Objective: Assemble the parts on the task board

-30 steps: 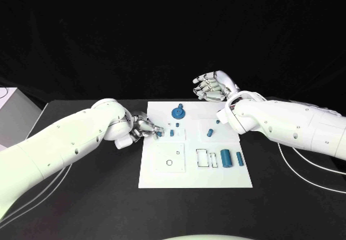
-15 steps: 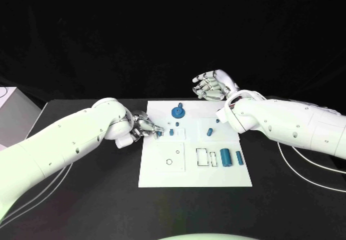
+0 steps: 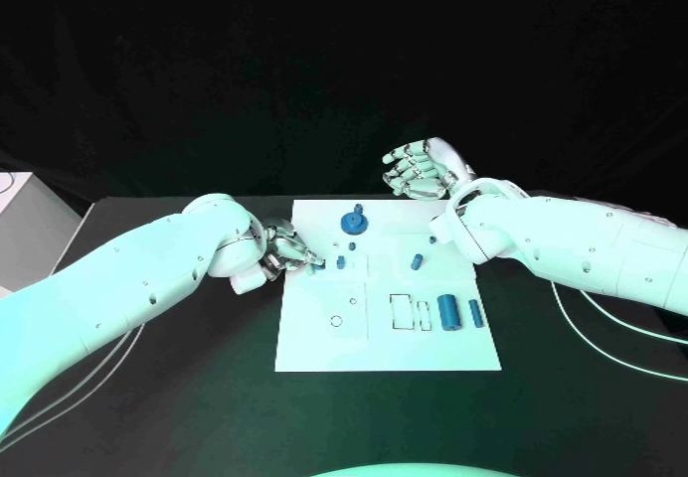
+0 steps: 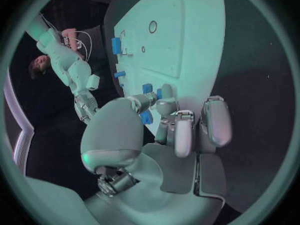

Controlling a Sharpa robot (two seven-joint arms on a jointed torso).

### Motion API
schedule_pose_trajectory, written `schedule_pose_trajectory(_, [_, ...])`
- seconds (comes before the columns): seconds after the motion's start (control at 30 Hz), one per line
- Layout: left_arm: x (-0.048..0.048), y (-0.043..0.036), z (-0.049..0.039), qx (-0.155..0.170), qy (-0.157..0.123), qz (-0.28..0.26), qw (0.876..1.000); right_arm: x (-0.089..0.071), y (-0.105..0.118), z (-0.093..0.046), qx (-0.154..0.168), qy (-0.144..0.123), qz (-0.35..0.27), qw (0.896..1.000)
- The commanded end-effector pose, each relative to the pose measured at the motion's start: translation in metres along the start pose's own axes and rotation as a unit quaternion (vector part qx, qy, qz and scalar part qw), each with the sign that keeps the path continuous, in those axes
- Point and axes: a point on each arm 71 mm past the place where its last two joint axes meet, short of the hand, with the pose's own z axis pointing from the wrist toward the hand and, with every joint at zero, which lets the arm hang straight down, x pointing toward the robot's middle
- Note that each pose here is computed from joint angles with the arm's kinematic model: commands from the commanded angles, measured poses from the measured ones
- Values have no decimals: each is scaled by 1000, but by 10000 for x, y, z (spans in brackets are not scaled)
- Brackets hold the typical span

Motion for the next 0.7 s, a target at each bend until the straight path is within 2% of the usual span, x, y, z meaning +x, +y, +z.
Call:
schedule_pose_trajectory(0.03, [8, -27, -7, 9, -2, -13, 1000, 14, 13, 3, -6, 8, 2, 1000])
schedule_pose_trajectory(0.7, [3, -58, -23, 23, -10, -25, 999, 11, 1, 3, -4, 10, 2, 1000])
